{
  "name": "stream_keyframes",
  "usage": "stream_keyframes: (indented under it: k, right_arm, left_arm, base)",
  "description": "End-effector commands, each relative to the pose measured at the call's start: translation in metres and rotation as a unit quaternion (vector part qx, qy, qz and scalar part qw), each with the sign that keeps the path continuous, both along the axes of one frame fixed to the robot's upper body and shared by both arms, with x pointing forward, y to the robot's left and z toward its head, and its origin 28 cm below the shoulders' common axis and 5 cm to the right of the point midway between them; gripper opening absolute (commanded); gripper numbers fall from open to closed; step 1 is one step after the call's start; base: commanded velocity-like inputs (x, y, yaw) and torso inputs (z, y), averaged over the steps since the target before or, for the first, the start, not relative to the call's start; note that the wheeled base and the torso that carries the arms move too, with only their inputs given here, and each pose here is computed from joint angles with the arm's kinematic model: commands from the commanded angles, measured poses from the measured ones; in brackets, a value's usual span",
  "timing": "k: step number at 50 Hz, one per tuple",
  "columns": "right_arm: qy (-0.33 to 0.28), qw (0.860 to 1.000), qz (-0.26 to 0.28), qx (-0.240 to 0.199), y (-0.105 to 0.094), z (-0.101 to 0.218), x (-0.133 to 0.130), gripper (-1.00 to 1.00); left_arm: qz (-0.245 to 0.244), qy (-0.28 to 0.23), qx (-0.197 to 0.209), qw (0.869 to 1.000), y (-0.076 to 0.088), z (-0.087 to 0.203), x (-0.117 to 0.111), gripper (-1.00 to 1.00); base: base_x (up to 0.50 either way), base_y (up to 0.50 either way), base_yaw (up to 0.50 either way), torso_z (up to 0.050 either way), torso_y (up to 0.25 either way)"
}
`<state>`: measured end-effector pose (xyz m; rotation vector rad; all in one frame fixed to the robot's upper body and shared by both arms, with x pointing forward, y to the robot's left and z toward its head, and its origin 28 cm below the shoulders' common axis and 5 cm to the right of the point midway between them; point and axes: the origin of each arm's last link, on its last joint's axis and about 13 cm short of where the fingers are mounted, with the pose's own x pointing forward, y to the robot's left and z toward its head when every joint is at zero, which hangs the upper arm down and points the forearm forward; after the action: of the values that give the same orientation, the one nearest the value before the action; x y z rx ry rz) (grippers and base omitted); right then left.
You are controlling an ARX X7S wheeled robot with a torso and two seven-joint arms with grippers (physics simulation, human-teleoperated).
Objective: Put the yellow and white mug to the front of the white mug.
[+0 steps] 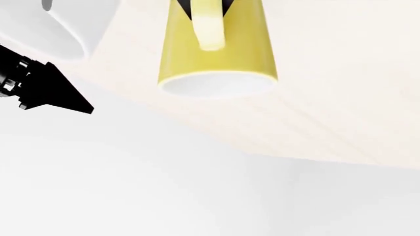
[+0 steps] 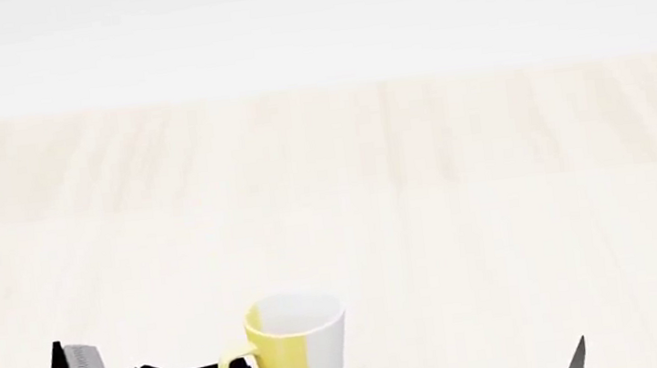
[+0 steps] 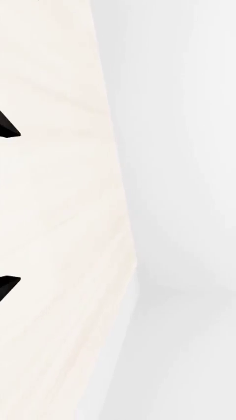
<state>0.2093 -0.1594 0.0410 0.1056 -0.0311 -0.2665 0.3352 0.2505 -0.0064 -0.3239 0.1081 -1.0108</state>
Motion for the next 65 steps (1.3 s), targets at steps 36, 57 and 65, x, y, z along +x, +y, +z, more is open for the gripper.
stream_keyframes:
  k: [36, 57, 65]
  right_arm:
    - [-0.001, 1.0, 0.003, -0.001, 0.0012, 0.0005, -0.0003, 1.0]
    - [0.0, 1.0, 0.005, -0.001, 0.002, 0.0012, 0.0, 1.0]
    - [-0.001, 1.0, 0.005, -0.001, 0.0019, 0.0022, 0.0001, 1.0]
  left_arm:
    - [-0.013, -0.021, 0.045, 0.999, -0.0035, -0.0085, -0.0082, -1.0]
    - [0.005, -0.006, 0.0, 1.0, 0.0002, -0.0034, -0.0031, 1.0]
    - [0.001, -0.016, -0.016, 1.0, 0.0004, -0.0018, -0.0017, 1.0]
  base:
    - [0.0, 0.0, 0.0, 0.0, 0.0]
    - [0.0, 0.0, 0.0, 0.0, 0.0]
    - [0.0, 0.0, 0.0, 0.0, 0.0]
